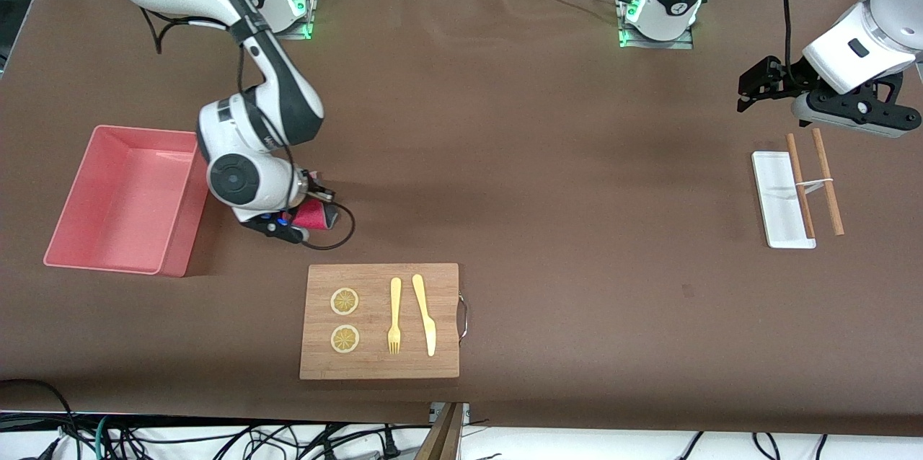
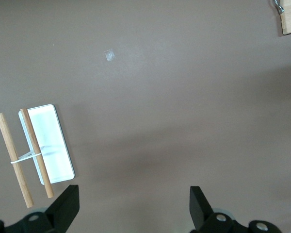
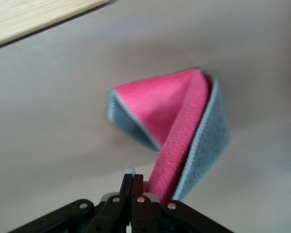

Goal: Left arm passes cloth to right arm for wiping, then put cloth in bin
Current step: 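Wipe the table surface with the cloth in the right gripper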

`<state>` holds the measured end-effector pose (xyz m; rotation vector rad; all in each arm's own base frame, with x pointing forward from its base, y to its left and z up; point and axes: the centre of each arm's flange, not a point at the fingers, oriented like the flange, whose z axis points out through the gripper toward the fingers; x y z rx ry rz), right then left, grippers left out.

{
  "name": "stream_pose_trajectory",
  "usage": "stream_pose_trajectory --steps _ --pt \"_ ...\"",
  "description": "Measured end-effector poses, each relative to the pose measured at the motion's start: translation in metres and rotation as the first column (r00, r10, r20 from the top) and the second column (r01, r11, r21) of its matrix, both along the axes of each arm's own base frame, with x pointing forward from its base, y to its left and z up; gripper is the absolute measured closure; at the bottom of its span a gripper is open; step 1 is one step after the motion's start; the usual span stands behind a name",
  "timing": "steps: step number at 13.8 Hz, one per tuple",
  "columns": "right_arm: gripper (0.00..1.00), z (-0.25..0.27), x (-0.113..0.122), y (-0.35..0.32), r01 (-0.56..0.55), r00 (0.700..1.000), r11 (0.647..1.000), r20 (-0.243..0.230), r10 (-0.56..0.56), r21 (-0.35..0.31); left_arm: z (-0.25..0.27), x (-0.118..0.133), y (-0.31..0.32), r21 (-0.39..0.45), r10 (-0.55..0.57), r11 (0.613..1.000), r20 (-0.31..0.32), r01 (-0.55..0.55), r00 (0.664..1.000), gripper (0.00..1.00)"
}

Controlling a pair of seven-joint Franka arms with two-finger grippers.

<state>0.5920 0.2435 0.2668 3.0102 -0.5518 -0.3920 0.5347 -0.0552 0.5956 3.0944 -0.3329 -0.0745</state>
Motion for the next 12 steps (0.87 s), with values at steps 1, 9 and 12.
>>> stream_pose_trajectory --steps 1,9,12 --pt "0.98 -0.002 -0.004 0.020 0.032 0.999 0.999 0.015 -0.032 0.006 0.000 0.000 -0.003 0.000 -0.005 1.000 0.000 0.005 1.000 0.00" --pt "0.98 0.018 -0.036 0.155 0.257 0.961 0.950 0.058 -0.271 0.174 -0.001 -0.003 -0.009 0.004 -0.003 1.000 -0.021 0.003 1.000 0.00" --pt "0.98 0.014 -0.034 0.157 0.273 0.955 0.943 0.062 -0.289 0.188 -0.002 -0.005 -0.009 0.005 -0.003 1.000 -0.034 0.003 0.999 0.00"
